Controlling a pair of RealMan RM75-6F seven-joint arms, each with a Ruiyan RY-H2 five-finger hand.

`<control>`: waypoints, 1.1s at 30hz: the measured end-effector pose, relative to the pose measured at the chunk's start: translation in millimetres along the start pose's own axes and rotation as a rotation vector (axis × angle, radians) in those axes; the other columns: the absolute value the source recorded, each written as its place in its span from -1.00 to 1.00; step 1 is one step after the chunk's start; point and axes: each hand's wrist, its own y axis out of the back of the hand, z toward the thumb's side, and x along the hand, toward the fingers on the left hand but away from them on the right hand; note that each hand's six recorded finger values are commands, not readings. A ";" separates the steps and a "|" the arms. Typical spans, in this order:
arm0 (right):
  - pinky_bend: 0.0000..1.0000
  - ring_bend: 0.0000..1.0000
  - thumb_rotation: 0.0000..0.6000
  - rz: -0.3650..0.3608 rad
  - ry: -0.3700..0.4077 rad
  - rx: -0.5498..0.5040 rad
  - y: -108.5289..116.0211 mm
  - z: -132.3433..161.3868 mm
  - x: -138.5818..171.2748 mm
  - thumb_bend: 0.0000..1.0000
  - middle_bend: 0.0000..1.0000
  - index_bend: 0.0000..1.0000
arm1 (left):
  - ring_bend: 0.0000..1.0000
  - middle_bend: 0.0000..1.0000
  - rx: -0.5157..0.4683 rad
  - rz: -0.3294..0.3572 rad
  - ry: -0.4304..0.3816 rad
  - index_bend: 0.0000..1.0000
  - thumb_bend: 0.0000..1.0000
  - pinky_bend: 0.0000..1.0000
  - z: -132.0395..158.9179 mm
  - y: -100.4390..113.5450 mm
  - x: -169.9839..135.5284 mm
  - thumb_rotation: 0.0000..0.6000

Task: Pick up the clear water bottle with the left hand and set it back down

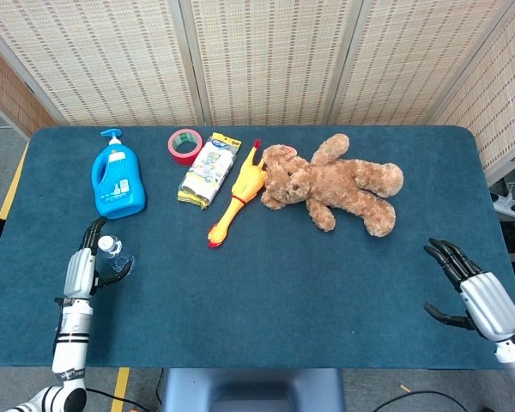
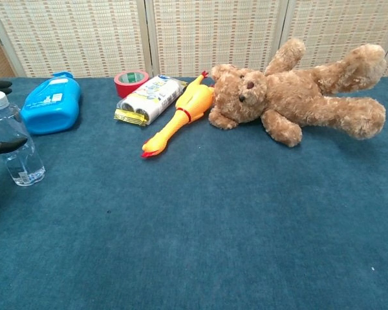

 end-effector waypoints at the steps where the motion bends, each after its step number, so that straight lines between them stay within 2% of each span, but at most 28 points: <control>1: -0.48 -1.00 1.00 0.000 0.000 0.000 0.0 -0.1 -0.1 -0.72 -1.00 -1.00 | -1.00 -1.00 0.012 0.000 -0.002 -1.00 -0.52 -0.70 0.9 1.4 -0.1 1.00; 11: -0.48 -1.00 1.00 0.002 -0.001 -0.001 -0.1 -0.2 -0.4 -0.72 -1.00 -1.00 | -1.00 -1.00 0.149 0.049 -0.025 -1.00 -0.48 -0.70 9.2 23.9 1.8 1.00; 17: -0.48 -1.00 1.00 0.006 -0.003 0.000 -0.9 -0.5 -1.2 -0.72 -1.00 -1.00 | -1.00 -1.00 0.244 0.050 -0.050 -1.00 -0.49 -0.70 11.8 30.9 0.9 1.00; 22: -0.48 -1.00 1.00 0.010 -0.005 0.002 -1.6 -0.2 -2.0 -0.72 -1.00 -1.00 | -1.00 -1.00 0.242 0.040 -0.091 -1.00 -0.47 -0.70 24.8 39.2 -3.2 1.00; 28: -0.48 -1.00 1.00 0.012 -0.005 0.001 -1.8 -0.2 -3.4 -0.72 -1.00 -1.00 | -1.00 -1.00 0.289 0.060 -0.145 -1.00 -0.44 -0.70 43.1 58.9 -8.7 1.00; 33: -0.48 -1.00 1.00 0.018 -0.002 0.002 -2.2 0.0 -4.0 -0.72 -1.00 -1.00 | -1.00 -1.00 0.392 0.066 -0.154 -1.00 -0.39 -0.70 44.0 78.0 -11.6 1.00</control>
